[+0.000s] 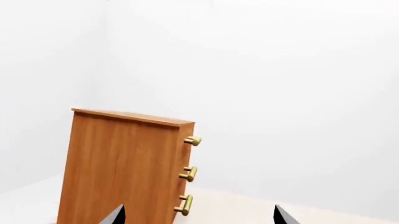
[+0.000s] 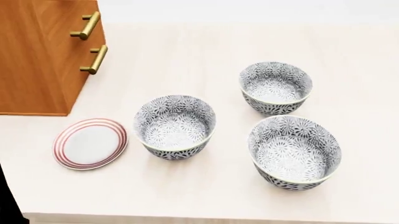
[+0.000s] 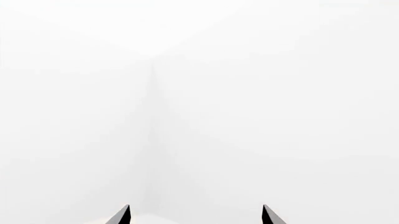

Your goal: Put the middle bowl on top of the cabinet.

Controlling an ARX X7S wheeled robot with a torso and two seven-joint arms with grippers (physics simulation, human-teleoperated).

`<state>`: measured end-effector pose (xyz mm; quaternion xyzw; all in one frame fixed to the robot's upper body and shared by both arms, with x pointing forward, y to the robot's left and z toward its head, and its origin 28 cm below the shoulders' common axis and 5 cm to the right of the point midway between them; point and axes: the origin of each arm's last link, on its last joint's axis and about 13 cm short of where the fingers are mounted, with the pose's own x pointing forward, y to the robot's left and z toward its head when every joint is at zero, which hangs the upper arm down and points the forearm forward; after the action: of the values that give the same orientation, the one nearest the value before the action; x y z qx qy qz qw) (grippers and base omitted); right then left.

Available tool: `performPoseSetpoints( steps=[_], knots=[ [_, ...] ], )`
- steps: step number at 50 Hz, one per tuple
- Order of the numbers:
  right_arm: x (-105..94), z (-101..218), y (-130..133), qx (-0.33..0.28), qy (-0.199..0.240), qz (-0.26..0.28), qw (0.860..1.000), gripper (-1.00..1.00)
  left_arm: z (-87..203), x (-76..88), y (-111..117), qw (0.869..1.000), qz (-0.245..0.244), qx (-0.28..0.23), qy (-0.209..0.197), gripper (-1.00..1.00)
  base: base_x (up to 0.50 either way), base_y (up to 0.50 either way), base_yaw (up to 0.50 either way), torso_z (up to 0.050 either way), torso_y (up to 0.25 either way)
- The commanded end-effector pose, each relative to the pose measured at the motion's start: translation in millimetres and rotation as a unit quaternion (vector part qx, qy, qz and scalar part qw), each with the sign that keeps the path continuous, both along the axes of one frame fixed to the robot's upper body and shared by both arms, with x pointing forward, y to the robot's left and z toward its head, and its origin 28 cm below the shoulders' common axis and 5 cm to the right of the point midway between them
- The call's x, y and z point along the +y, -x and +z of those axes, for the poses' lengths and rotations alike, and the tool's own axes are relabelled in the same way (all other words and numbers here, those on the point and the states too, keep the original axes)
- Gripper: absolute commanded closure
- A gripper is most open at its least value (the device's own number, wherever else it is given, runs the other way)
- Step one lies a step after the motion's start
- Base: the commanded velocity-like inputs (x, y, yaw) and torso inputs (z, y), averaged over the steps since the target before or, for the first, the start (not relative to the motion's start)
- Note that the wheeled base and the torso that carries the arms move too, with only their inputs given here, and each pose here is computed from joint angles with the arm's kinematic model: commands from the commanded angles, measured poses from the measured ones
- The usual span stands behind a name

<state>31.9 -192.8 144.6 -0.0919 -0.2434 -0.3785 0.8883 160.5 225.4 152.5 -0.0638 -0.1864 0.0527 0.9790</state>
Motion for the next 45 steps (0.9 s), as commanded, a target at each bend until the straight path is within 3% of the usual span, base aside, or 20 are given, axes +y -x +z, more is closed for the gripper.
performPoseSetpoints(
  steps=[1, 7, 30, 45],
  knots=[
    [-4.3, 5, 7, -0.001, 0.007, -0.01, 1.0, -1.0, 12, 0.7, 10, 1.0, -0.001, -0.005, 0.009, -1.0, 0.0, 0.5, 0.0, 0.0, 0.0],
    [-3.4, 5, 7, -0.004, 0.006, -0.015, 1.0, -1.0, 11, 3.4, 5, 1.0, 0.0, 0.0, 0.011, -1.0, 0.0, 0.5, 0.0, 0.0, 0.0],
    [-2.5, 8, 7, 0.007, 0.015, -0.046, 0.999, -1.0, 9, 4.8, -1, 1.0, 0.001, 0.01, 0.015, -1.0, 0.0, 0.04, 0.0, 0.0, 0.0],
    [-3.0, 10, 8, -0.02, 0.023, -0.036, 0.999, -1.0, 10, 6.6, 0, 1.0, 0.0, 0.008, 0.017, -1.0, 0.01, 0.07, 0.0, 0.0, 0.0]
  ],
)
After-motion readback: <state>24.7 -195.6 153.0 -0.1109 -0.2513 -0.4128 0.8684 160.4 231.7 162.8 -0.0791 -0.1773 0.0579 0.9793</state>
